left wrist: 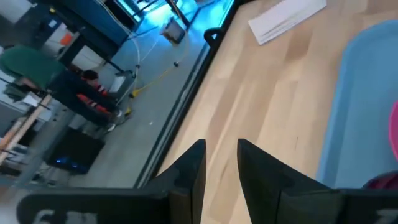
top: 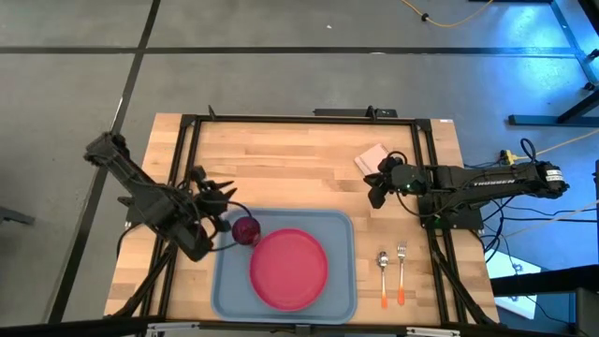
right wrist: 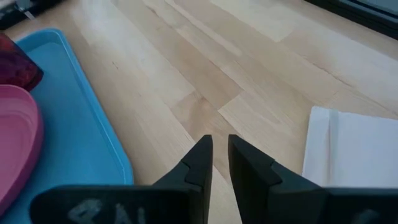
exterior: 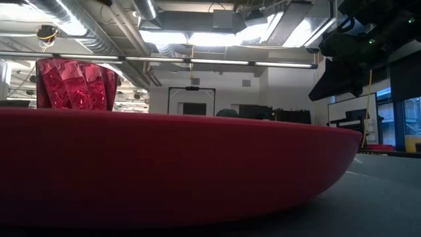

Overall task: Pick and place plate/cup/fork/spoon on tray
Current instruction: Put the orange fork on the right side of the pink plate on the blue tray

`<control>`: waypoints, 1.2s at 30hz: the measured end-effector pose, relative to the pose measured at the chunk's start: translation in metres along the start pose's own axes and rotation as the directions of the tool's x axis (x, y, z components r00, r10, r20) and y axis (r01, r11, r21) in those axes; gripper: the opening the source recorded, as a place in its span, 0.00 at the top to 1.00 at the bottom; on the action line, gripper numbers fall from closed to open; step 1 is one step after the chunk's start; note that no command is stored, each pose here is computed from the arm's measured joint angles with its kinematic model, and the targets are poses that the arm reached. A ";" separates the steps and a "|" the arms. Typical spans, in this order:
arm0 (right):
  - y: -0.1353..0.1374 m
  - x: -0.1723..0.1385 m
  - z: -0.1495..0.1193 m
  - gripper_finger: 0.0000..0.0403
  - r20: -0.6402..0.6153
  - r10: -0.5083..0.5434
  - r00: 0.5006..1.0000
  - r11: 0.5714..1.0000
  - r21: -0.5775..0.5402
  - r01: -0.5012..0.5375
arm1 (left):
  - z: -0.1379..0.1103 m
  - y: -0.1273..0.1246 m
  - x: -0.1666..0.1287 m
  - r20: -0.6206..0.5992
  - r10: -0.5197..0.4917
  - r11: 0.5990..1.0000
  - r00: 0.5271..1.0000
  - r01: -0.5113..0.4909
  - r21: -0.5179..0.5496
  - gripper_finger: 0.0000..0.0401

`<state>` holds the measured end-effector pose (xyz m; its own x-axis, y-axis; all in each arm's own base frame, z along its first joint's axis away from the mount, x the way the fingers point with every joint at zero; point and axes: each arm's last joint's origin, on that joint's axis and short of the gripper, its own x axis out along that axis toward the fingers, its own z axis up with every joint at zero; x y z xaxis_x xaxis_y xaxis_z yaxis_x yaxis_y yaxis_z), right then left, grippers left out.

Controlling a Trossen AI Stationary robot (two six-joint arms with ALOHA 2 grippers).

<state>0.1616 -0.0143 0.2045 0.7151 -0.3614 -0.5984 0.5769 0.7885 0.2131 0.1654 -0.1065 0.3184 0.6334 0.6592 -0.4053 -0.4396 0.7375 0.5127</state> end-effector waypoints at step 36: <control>0.009 0.009 0.009 0.86 0.078 0.048 0.996 0.995 0.078 -0.054 | -0.122 0.030 0.037 0.697 -0.414 0.829 0.585 0.558 0.025 0.79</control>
<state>0.1765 -0.0145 0.2078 0.7703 -0.3609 -0.5256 0.5666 0.7656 0.3047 0.0979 -0.0423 0.2268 0.9967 -0.0221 0.0782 0.0046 0.9760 0.2176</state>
